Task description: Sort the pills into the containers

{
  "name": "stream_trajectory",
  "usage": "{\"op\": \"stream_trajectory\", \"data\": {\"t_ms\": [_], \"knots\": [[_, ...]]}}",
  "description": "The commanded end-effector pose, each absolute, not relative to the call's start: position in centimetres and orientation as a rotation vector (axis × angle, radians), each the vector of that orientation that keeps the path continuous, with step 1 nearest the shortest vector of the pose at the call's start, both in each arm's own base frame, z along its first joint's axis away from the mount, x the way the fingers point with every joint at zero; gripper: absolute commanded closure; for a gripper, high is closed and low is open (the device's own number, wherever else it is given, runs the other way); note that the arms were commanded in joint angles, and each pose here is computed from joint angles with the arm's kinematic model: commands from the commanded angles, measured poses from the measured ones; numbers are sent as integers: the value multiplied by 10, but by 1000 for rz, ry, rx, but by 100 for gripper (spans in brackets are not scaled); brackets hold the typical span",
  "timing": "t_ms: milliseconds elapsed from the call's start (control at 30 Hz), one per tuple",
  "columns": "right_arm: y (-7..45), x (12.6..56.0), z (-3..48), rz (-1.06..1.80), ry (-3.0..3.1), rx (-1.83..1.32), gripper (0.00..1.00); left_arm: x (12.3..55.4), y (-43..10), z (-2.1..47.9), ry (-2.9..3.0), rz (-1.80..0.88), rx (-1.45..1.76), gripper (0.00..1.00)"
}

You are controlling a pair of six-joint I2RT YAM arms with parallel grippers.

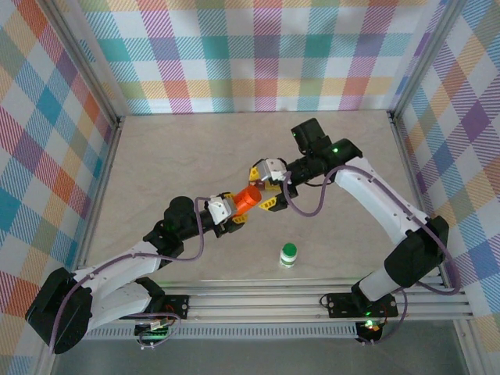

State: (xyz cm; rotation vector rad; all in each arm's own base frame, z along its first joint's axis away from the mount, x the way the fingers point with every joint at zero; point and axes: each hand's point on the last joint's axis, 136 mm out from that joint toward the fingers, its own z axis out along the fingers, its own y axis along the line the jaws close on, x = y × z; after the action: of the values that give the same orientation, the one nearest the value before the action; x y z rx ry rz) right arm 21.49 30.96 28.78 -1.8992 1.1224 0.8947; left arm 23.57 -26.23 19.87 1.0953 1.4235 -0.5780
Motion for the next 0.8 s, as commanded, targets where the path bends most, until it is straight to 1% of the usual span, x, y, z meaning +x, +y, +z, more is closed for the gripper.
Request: {"op": "stream_trajectory", "data": {"t_ms": [0, 133, 233, 367, 567, 667, 767], "knots": [[316, 211, 291, 904, 1056, -1942, 23, 233, -270, 224, 1344, -607, 1100, 100], [320, 210, 284, 902, 1080, -1997, 24, 232, -269, 224, 1340, -604, 1101, 100], [321, 209, 275, 894, 1108, -2043, 27, 232, -269, 226, 1337, -604, 1098, 100], [319, 205, 269, 919, 1145, -2066, 45, 231, -268, 227, 1334, -601, 1095, 100], [317, 201, 266, 966, 1224, -2044, 63, 233, -268, 232, 1325, -591, 1085, 100], [320, 202, 265, 1021, 1324, -1974, 68, 235, -267, 238, 1310, -579, 1069, 100], [329, 208, 262, 1074, 1498, -1827, 70, 241, -266, 246, 1300, -553, 1044, 100]]}}
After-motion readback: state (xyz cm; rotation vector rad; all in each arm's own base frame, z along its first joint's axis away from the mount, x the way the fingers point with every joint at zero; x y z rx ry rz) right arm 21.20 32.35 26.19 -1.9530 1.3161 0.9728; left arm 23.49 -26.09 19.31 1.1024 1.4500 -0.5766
